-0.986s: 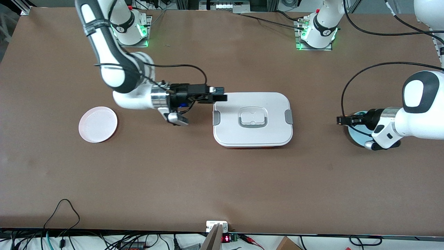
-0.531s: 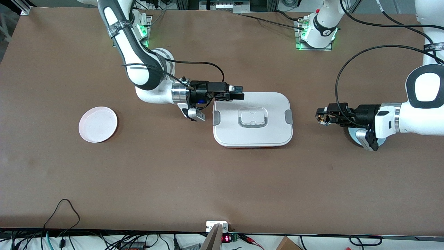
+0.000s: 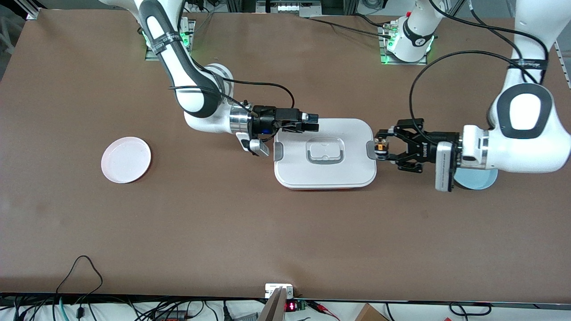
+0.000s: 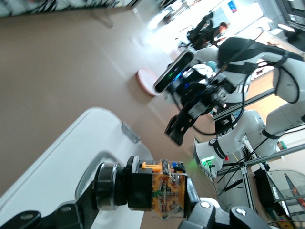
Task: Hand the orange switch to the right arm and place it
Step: 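Bring the switch to the right gripper and close the right gripper on it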
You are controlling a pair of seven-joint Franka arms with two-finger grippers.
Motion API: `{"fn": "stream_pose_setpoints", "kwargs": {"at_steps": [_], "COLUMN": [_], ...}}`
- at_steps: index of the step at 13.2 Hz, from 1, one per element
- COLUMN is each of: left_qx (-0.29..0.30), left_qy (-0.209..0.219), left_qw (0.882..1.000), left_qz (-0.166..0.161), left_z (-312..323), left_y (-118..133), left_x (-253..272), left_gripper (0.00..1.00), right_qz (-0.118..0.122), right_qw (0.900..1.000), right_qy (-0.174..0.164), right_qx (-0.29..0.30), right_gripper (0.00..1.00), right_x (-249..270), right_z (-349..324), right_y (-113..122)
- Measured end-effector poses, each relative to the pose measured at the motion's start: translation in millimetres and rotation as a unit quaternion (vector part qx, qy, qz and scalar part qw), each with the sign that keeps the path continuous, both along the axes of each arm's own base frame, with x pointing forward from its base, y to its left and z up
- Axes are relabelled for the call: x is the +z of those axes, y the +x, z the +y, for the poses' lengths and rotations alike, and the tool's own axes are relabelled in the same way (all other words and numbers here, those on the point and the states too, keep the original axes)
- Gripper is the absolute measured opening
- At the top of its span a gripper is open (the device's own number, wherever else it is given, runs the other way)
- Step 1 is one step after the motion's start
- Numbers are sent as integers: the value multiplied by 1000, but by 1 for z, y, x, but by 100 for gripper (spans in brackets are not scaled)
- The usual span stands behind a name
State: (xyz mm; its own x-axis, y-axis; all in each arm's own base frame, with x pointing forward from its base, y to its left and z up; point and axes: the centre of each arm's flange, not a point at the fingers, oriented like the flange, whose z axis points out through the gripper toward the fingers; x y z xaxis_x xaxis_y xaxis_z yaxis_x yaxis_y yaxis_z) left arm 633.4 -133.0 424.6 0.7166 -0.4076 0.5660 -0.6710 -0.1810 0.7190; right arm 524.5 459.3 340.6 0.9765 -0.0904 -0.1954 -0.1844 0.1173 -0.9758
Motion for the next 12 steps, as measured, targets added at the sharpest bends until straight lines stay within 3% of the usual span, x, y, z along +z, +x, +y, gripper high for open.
{"fn": "stream_pose_setpoints", "kwargs": {"at_steps": [2, 5, 7, 12], "left_qx": [-12, -28, -27, -34], "left_qy": [-61, -109, -144, -153], "left_qw": [996, 988, 980, 978], "left_qz": [-57, -103, -132, -140], "left_z": [-14, -36, -57, -71], "left_y": [-5, -14, -20, -36], "left_x": [-9, -13, -16, -33], "left_gripper": [72, 72, 72, 72], "right_qz": [17, 47, 55, 74], "right_qw": [999, 997, 996, 992], "right_qy": [22, 54, 56, 74], "right_qx": [-17, -34, -44, -67], "right_gripper": [100, 100, 100, 100], "right_x": [-4, -14, -17, 3], "right_z": [15, 41, 50, 53], "right_y": [-2, -12, -14, -2]}}
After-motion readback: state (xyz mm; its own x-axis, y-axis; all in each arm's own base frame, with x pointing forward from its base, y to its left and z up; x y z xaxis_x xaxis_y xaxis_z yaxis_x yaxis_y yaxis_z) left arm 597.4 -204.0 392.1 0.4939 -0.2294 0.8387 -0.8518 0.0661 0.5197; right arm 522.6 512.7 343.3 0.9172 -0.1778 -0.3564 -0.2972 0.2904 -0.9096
